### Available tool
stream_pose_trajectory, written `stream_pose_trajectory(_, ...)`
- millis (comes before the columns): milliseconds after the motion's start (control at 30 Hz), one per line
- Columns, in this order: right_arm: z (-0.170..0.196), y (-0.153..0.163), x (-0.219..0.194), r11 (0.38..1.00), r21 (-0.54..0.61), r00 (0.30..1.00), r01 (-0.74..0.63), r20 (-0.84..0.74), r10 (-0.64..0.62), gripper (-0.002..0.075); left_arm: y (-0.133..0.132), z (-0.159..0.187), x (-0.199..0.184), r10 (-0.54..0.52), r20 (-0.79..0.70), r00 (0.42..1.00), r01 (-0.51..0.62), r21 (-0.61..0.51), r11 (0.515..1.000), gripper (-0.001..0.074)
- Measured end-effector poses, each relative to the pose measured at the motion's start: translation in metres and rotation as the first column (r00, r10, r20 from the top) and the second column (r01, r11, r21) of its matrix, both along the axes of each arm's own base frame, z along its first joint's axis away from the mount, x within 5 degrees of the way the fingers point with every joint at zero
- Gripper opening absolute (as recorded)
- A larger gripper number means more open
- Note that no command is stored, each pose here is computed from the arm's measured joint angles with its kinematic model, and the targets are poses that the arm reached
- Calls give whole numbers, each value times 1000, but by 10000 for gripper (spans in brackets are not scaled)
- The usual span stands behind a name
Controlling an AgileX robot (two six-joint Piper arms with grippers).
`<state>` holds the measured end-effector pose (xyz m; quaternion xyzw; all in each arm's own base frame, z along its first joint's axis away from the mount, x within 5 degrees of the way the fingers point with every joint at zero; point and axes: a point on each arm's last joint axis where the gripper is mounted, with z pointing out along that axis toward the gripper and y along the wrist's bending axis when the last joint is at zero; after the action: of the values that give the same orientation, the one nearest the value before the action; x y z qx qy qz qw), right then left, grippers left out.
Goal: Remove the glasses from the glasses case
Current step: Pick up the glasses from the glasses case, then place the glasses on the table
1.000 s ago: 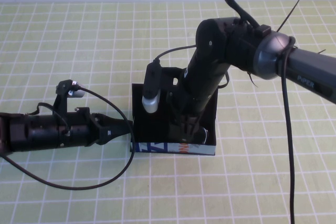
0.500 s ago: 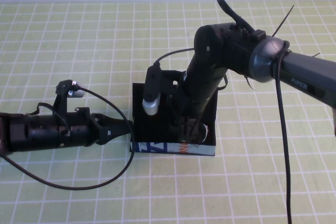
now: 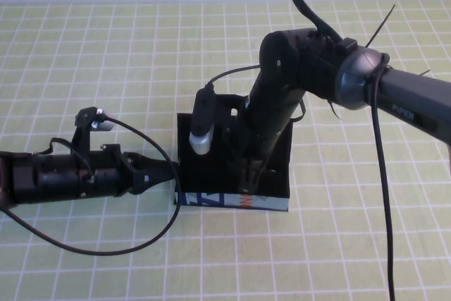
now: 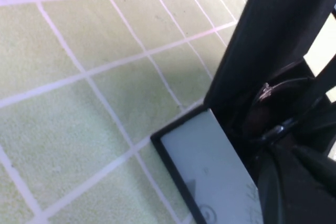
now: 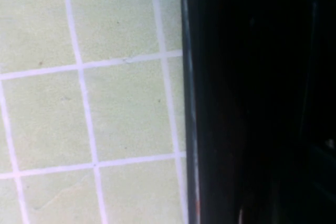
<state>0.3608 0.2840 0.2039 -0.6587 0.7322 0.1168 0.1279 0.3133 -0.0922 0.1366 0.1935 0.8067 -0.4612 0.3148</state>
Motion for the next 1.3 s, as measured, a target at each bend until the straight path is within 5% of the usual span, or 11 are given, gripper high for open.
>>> stream_pose_trajectory(200,21,-4,-5,997,10,997,72,0,-72,13,0,4,0,-2,13,1000,2,1,1000,-3)
stream_pose_trajectory(700,143,-45,-46,921,142,929,363,17,-369,13,4,72,-9,79,148,986,-81,8,997,-3)
stream_pose_trajectory(833,152,-84,-50,833,136,843,537,-34,-537,13,5,85,-17,94,130,987,-96,9,995,-3)
stream_pose_trajectory(1000,126,-139,-47,616,132,630,776,-125,-767,12,9,106,-26,133,157,979,-142,49,989,-3)
stream_pose_trajectory(1167,78,-164,-49,438,104,449,893,-269,-852,12,12,125,-37,149,202,968,-168,78,983,-3)
stream_pose_trajectory(1300,41,-169,-48,363,69,366,929,-315,-876,12,12,132,-41,149,219,964,-169,74,983,-3)
